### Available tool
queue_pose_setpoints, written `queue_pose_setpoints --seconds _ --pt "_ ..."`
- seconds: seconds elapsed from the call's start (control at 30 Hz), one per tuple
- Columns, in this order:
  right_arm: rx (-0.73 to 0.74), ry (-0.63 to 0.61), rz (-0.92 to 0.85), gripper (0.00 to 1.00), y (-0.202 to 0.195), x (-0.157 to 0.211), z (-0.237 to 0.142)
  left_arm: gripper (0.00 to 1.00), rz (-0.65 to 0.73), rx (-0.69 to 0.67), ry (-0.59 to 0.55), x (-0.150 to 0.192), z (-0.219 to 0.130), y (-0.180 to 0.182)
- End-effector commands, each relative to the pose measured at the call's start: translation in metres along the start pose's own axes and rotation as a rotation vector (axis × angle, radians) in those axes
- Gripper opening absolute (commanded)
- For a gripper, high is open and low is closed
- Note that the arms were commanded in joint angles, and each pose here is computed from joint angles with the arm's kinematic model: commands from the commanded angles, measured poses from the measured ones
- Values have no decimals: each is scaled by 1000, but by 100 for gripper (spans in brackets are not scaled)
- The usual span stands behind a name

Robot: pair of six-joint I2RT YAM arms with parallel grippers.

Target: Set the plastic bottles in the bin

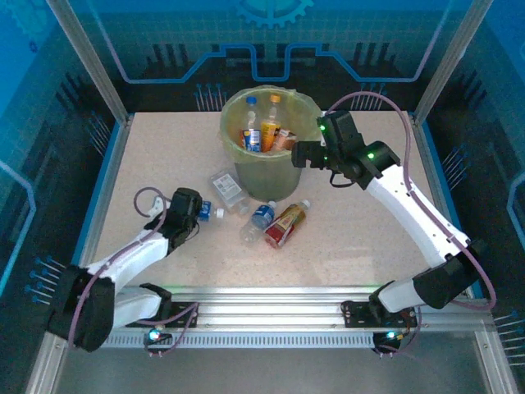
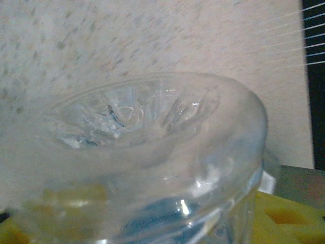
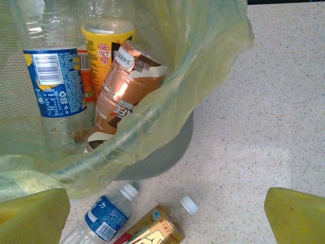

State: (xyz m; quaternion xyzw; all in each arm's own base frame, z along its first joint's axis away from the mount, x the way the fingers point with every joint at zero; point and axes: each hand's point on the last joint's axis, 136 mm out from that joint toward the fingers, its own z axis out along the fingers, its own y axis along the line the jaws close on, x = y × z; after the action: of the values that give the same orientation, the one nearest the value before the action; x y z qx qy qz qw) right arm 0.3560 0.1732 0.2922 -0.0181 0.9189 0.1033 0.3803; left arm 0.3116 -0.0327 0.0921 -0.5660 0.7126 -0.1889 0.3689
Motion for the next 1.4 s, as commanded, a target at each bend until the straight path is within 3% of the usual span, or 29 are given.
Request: queue_pose_setpoints --seconds 0.0,0.4,0.7,0.83,1.0,1.37 --pt "5 -26 32 100 -7 -2 -10 62 151 102 -103 -29 -24 -34" --pt "35 -83 67 100 -24 6 -31 61 486 535 -169 -57 -133 -181" --pt "87 -88 90 100 -42 20 -43 59 753 855 -129 -15 -198 -307" --pt "106 -89 106 100 -49 28 -48 59 902 937 -105 18 -206 -354" --pt "137 -113 141 100 -62 35 -59 59 1039 954 -29 55 -187 -385" --pt "170 -116 176 100 -74 44 -66 60 1438 889 111 111 -147 -392"
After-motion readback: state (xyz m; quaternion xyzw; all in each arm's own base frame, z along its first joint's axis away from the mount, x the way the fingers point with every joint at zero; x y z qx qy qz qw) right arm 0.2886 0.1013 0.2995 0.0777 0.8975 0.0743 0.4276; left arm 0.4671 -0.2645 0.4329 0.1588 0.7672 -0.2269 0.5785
